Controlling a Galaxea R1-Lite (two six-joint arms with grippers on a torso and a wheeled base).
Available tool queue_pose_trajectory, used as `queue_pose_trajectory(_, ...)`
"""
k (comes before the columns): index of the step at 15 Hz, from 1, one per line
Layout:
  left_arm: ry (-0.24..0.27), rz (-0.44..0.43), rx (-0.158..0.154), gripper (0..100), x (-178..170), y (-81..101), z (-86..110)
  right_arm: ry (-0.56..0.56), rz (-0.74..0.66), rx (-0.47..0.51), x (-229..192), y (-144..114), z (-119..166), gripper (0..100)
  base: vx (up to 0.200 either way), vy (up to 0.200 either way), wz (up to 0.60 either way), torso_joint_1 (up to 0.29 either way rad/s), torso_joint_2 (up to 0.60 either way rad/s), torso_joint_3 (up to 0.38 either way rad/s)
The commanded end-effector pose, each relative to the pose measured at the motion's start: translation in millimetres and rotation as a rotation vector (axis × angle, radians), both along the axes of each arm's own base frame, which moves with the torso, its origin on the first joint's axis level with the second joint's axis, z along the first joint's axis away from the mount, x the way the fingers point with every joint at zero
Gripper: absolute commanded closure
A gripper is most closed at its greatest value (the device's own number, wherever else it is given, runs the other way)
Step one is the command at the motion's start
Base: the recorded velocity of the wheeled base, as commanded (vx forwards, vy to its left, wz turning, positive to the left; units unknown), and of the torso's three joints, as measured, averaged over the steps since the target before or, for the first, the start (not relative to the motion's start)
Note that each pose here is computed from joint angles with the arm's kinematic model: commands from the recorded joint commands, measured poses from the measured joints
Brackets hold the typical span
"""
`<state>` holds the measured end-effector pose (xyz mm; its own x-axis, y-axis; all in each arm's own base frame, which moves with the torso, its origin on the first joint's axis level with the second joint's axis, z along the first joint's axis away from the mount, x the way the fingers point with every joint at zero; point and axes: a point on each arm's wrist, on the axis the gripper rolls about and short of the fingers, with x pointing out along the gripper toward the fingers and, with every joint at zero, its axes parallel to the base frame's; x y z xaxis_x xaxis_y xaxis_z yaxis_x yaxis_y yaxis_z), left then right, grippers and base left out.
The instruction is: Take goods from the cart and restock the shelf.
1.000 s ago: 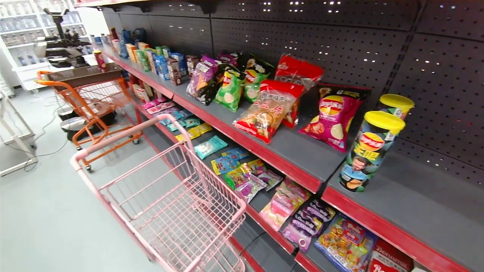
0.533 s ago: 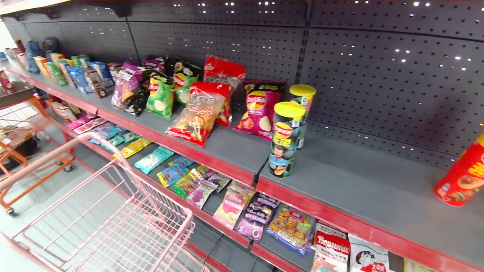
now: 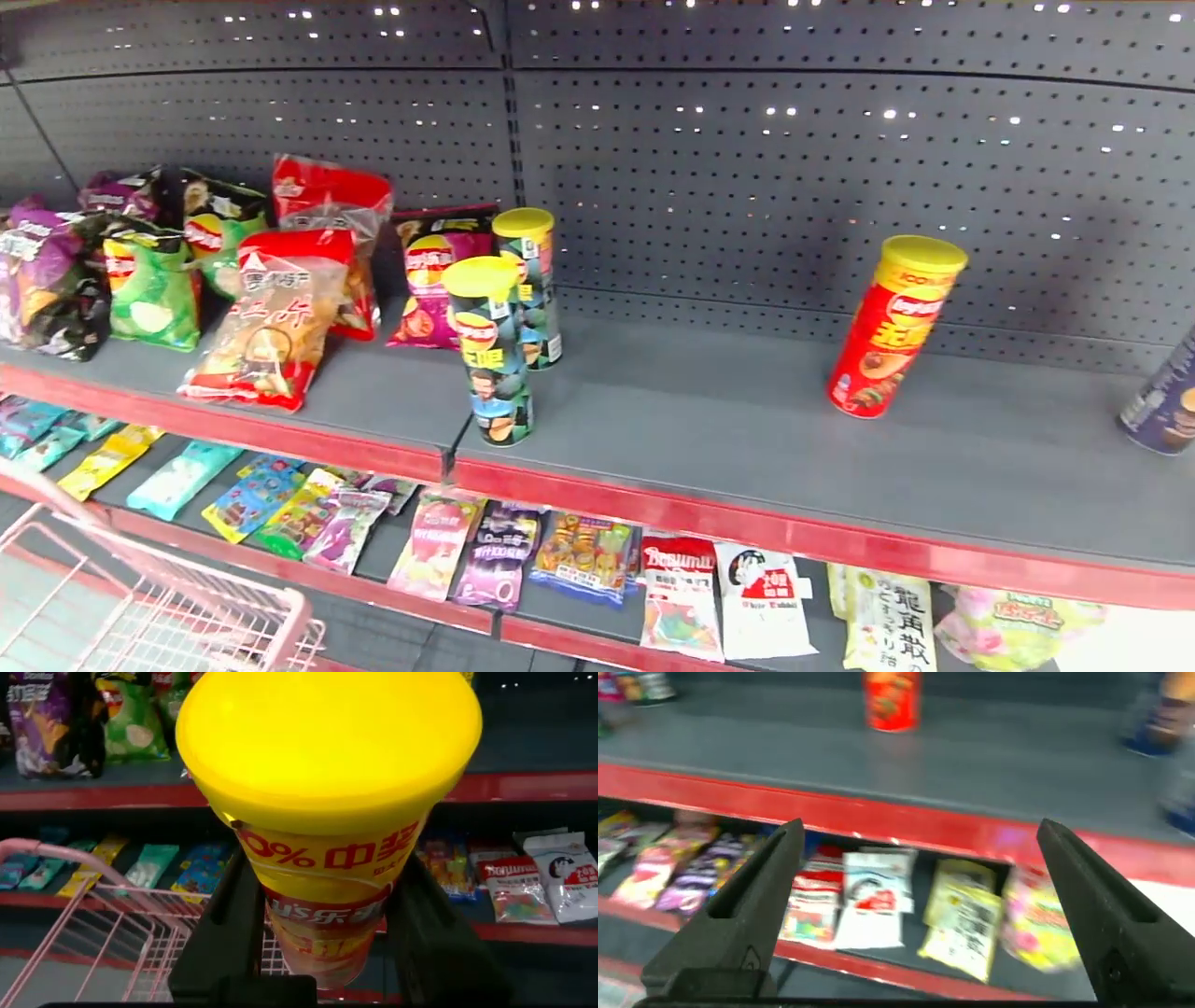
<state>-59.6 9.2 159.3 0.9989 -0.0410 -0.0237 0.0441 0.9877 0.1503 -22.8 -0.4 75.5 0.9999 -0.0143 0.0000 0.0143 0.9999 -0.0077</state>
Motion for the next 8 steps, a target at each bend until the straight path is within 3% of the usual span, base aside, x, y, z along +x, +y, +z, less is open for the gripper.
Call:
queue_pose_trajectory(1, 0.007, 0.043, 0.002, 100, 1.2, 0.8, -1.0, 0.0, 0.0, 0.0, 0.0, 0.0, 0.0, 0, 0.0, 0.0, 0.0, 0.0, 0.0, 0.0)
queue_pose_trajectory(6, 0.004, 0.1, 0.023, 100, 1.2, 2.0, 2.2, 0.0, 0.0, -0.002, 0.0, 0.0, 0.0, 0, 0.0, 0.0, 0.0, 0.0, 0.0, 0.0)
queue_pose_trajectory(8, 0.001, 0.09, 0.073, 100, 0.8, 2.4, 2.1, 0.0, 0.002, -0.003, 0.0, 0.0, 0.0, 0, 0.0, 0.0, 0.0, 0.0, 0.0, 0.0)
